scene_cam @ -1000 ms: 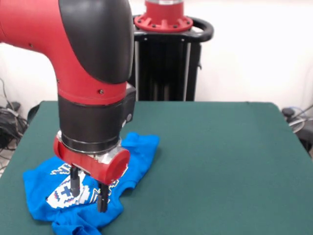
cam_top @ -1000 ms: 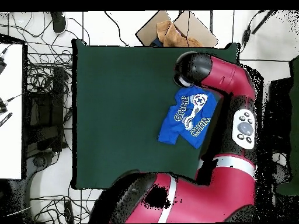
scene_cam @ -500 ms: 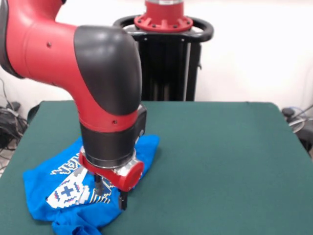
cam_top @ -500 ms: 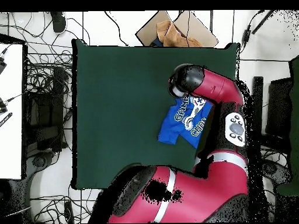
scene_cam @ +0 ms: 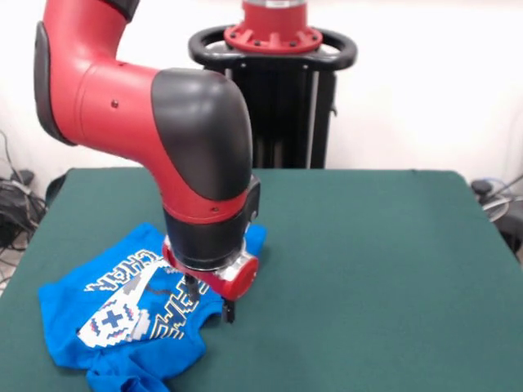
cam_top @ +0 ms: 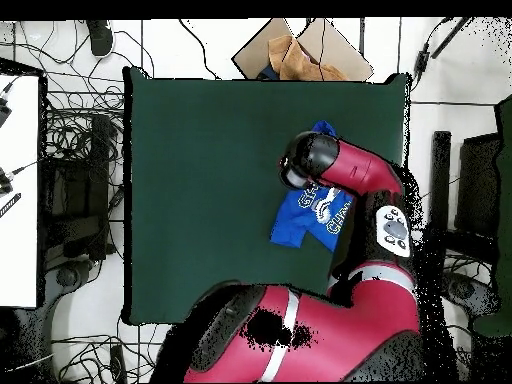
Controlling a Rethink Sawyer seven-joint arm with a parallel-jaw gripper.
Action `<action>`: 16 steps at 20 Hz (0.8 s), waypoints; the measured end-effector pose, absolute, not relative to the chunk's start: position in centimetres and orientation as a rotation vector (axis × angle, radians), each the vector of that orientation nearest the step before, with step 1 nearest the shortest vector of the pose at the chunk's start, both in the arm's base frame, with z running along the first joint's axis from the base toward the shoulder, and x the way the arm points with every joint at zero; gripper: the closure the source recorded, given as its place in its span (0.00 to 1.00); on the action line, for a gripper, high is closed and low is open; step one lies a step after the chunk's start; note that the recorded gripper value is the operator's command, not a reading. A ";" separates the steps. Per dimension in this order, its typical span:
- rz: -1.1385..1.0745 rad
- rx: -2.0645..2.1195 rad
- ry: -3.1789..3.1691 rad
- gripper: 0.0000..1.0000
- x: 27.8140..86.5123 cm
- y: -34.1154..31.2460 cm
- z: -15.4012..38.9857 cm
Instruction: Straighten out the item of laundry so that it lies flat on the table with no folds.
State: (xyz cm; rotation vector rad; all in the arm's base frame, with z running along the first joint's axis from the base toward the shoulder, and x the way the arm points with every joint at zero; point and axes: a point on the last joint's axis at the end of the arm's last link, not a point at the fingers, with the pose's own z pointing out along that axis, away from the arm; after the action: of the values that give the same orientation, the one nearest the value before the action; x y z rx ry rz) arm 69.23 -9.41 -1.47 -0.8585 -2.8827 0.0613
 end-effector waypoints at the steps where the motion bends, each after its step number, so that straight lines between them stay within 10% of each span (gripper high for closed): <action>1: 0.064 -0.856 -2.883 0.00 69.1 -9.3 -1.7; 16: 0.277 -0.785 -2.948 0.00 68.9 -8.5 -5.9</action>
State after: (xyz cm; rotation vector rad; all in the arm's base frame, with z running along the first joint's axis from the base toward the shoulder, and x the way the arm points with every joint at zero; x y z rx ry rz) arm 68.94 -8.46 -5.87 -0.7852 -2.9478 0.2770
